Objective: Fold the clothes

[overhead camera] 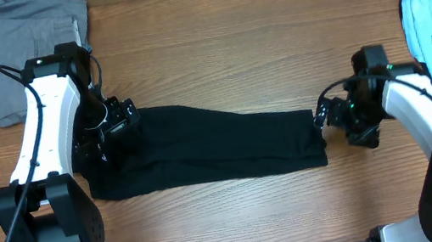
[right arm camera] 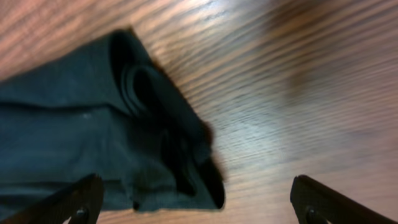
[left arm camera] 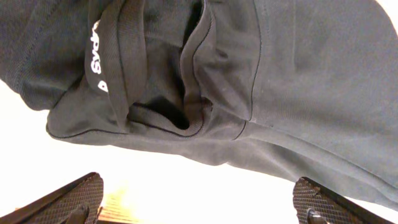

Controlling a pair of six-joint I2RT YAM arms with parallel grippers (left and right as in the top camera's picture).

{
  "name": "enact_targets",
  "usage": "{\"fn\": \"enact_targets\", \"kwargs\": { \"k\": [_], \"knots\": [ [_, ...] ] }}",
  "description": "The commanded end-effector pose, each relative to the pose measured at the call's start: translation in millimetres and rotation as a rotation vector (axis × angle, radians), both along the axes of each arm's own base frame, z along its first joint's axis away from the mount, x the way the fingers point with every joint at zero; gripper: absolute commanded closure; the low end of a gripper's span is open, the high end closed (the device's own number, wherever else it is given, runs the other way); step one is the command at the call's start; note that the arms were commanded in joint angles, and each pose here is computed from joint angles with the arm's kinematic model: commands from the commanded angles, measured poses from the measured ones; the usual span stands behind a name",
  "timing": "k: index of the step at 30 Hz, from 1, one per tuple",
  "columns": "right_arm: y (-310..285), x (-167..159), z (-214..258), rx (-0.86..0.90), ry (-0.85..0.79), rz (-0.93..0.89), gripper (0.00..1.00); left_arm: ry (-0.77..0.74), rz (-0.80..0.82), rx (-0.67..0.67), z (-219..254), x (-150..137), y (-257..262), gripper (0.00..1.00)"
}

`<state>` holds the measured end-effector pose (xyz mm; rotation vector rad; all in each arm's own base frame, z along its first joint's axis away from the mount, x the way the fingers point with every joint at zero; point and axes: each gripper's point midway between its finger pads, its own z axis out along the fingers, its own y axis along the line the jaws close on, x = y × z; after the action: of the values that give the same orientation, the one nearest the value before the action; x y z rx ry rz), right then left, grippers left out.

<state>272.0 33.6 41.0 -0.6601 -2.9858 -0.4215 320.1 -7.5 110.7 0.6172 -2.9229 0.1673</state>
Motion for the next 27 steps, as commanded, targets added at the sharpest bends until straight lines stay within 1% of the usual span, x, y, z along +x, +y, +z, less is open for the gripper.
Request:
{"fn": "enact_targets", "kwargs": {
  "k": [1,6,10,15,17,18,19,20,21,22,25,26,27],
  "knots": [
    [16,-11,-12,0.096,0.001,0.032,0.0,0.0,-0.023,0.006,1,-1,2,0.0],
    [26,-24,-23,0.154,0.019,0.029,0.0,0.01,-0.023,0.005,1,-3,2,0.0],
    [43,-25,-24,0.26,-0.004,0.031,0.0,0.009,-0.027,0.006,1,-3,0,0.0],
    [53,-33,-32,0.271,-0.001,0.054,0.0,0.01,-0.039,0.006,1,-3,-3,0.0],
    [56,-36,-36,0.271,0.0,0.063,0.02,0.009,-0.043,0.006,1,-3,-5,0.0],
    [57,-37,-38,0.27,0.0,0.063,0.06,0.009,-0.044,0.006,1,-3,-5,0.0],
    [57,-38,-40,0.269,0.001,0.06,0.14,0.008,-0.047,0.006,1,-3,-6,0.0],
    [57,-38,-41,0.266,0.003,0.051,0.31,0.008,-0.049,0.006,1,-3,-7,0.0],
    [57,-37,-41,0.266,0.003,0.043,0.46,0.008,-0.051,0.006,1,-3,-7,0.0],
    [57,-36,-41,0.265,0.001,0.034,0.59,0.009,-0.053,0.006,1,-3,-8,0.0],
    [57,-30,-41,0.263,-0.011,0.004,0.92,0.009,-0.054,0.006,1,-3,-8,0.0],
    [56,-28,-41,0.257,-0.015,-0.005,0.96,0.009,-0.054,0.006,1,-3,-8,0.0],
    [53,-27,-43,0.241,-0.014,-0.021,0.96,0.009,-0.054,0.006,1,-3,-8,0.0]
  ]
}}
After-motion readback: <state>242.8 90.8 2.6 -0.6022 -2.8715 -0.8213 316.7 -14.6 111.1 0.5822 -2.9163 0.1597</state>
